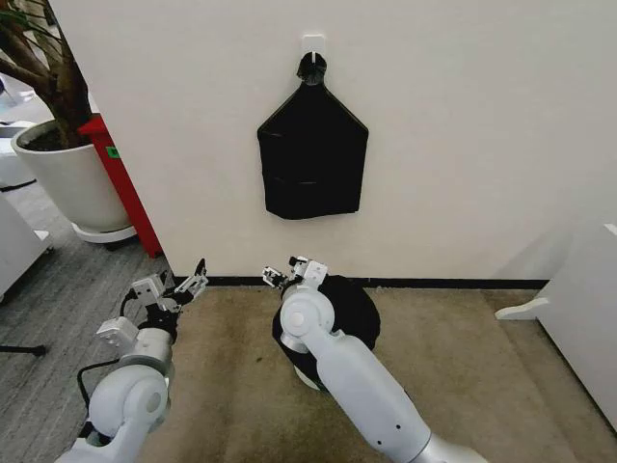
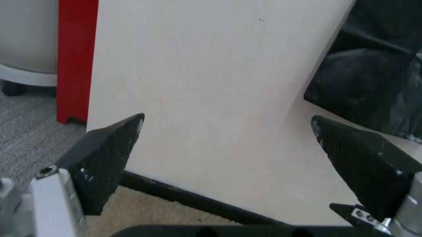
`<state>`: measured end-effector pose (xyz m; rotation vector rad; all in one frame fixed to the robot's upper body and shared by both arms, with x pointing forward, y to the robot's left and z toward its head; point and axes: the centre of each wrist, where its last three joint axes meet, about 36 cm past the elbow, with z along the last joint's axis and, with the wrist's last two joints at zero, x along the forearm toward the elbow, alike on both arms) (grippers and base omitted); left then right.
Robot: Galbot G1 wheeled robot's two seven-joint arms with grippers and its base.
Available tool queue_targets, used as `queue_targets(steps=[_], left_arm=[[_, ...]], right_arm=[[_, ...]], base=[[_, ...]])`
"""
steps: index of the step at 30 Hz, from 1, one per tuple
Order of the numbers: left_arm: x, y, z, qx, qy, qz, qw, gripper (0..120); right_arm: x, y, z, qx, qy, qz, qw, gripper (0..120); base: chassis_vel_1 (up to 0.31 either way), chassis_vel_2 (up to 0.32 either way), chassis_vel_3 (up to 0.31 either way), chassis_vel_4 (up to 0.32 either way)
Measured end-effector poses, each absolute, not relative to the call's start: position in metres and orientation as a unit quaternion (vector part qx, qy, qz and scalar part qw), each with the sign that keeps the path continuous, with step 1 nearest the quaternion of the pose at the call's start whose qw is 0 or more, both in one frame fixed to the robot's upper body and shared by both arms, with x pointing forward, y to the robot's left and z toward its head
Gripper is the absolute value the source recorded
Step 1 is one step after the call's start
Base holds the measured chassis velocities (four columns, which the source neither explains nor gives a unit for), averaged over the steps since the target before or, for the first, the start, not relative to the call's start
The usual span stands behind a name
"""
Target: Place the garbage bag over the trash bin.
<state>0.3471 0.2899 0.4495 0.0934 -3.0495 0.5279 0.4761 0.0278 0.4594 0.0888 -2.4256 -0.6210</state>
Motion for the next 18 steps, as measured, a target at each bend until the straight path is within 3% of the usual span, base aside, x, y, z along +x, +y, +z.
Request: queue_targets(steps=[10, 18], left_arm=[[0.347, 0.293, 0.445, 0.031, -0.985, 0.169, 0.023, 100], [0.347, 0.294, 0.446, 0.029, -0.986, 0.165, 0.022, 100]], right_arm=[[0.454, 0.014, 0.476, 0.039, -0.925, -0.230, 0.300, 100], [0.467, 0.006, 0.449, 0.008, -0.916, -0.224, 0.332, 100]], base=[[0.000, 0.000, 0.000, 0.000], [0.000, 0.000, 0.000, 0.000]])
